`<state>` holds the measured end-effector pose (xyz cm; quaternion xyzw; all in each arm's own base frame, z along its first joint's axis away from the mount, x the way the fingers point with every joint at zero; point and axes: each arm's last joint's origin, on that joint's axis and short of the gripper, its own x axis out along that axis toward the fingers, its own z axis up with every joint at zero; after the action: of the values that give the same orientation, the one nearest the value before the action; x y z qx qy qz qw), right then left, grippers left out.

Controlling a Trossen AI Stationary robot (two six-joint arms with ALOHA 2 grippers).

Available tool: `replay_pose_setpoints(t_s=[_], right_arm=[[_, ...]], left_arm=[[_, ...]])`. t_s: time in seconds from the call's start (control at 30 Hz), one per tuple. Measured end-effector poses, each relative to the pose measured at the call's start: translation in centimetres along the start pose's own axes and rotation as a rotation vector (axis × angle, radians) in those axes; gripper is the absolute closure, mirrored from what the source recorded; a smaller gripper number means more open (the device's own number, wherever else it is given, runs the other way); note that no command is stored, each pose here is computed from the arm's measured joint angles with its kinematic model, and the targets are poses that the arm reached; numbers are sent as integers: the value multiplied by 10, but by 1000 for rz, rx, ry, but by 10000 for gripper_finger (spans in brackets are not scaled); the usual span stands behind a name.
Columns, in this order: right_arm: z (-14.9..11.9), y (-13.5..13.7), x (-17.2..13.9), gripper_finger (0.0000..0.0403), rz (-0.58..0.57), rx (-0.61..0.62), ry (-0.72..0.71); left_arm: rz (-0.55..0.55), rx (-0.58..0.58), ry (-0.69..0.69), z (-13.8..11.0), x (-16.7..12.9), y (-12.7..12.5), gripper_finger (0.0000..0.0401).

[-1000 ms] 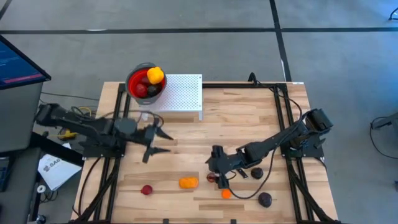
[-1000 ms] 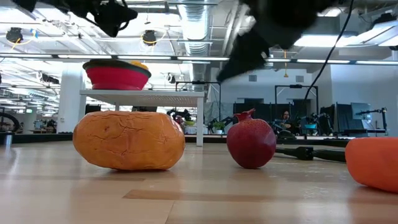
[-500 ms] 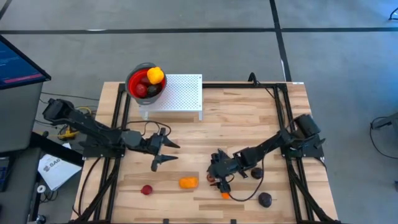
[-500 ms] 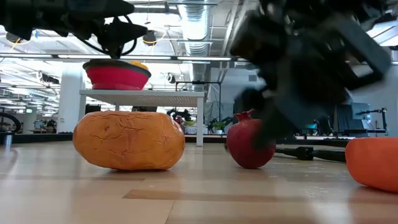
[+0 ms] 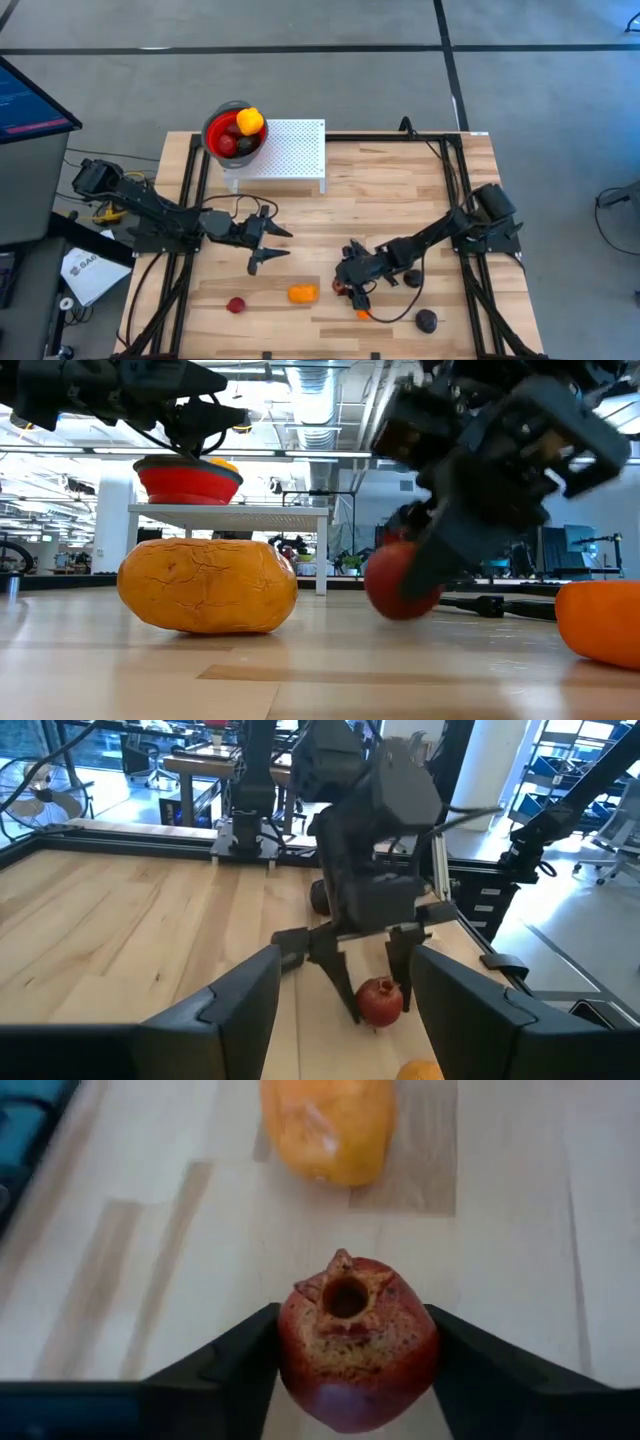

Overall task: Pick & Place Fruit
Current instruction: Put the right red pomegranate into the red strainer bowl on the shelf

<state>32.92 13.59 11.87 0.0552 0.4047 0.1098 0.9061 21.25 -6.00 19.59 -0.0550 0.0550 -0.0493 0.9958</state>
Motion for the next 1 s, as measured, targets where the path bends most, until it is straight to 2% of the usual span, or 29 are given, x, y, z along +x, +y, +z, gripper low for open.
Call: replay_pose_setpoints(t_s=[0.13, 0.2, 0.3, 0.4, 0.47, 0.57, 0.67, 0.8, 0.93, 1.0], right_arm=[[8, -4, -8, 231, 0, 10, -36], [14, -8, -12, 239, -5, -5, -64], [34, -20, -20, 228, -39, -45, -215], [61, -38, -31, 207, -74, -92, -453], [74, -49, -38, 202, -50, -118, -580], [83, -66, -44, 208, 1, -134, -664], [85, -75, -46, 221, -17, -124, -679], [87, -81, -48, 226, -20, -88, -695], [87, -79, -47, 209, 0, -68, -695], [87, -76, -47, 203, 6, -71, -696]], left_arm=[[0, 1, 0, 0, 0, 0, 183], [-1, 36, -6, 1, 0, 0, 183], [-26, 130, -31, 3, 0, -1, 183], [-76, 229, -80, 9, 0, -4, 182], [-117, 307, -113, 16, 2, -8, 175], [-139, 381, -166, 30, 5, -14, 151], [-134, 418, -175, 40, 8, -18, 114], [-44, 470, -90, 40, 11, -21, 64], [152, 603, 27, 33, 9, -25, 36], [223, 617, 34, 34, 8, -27, 32]])
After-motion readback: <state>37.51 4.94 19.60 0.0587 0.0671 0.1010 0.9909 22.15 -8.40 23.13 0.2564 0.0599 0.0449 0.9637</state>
